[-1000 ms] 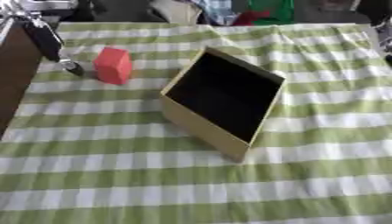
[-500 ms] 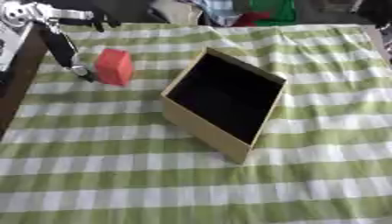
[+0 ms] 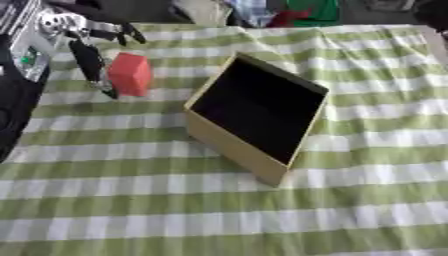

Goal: Pick up objects on the table and place them in the box.

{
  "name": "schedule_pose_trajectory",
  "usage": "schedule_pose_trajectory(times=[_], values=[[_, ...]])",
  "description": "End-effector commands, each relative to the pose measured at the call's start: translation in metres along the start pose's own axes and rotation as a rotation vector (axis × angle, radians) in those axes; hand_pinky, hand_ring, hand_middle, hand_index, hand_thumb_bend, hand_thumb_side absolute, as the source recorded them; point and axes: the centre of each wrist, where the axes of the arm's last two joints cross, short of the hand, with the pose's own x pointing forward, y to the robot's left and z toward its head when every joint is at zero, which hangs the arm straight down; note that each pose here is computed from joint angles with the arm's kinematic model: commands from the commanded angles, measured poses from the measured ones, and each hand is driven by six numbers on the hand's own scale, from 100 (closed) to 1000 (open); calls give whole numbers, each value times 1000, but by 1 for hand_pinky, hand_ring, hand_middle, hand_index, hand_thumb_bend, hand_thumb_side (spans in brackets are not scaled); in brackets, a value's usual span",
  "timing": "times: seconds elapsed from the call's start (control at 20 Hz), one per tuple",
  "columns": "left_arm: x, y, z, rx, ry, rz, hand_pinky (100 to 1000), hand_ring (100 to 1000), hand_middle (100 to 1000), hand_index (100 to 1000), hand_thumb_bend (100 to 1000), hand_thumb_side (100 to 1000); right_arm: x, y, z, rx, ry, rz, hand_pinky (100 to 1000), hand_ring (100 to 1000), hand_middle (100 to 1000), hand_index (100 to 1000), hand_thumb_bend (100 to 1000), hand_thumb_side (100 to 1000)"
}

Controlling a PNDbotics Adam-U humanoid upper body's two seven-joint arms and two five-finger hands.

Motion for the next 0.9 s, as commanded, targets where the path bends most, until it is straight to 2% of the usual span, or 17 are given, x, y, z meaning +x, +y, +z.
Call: schedule_pose_trajectory(times=[0.05, 0.55, 0.9], values=[[-3, 17, 10, 36, 38, -25, 923, 925, 976, 972, 673, 100, 9, -3, -4, 9, -36, 6, 906, 770, 678, 886, 100, 513], [2, 43, 18, 96, 96, -68, 920, 942, 950, 953, 695, 100, 12, -3, -7, 26, -46, 10, 907, 770, 678, 886, 100, 519], [2, 38, 11, 14, 103, -65, 935, 934, 940, 953, 734, 100, 12, -3, -7, 25, -48, 9, 908, 771, 679, 887, 100, 526]])
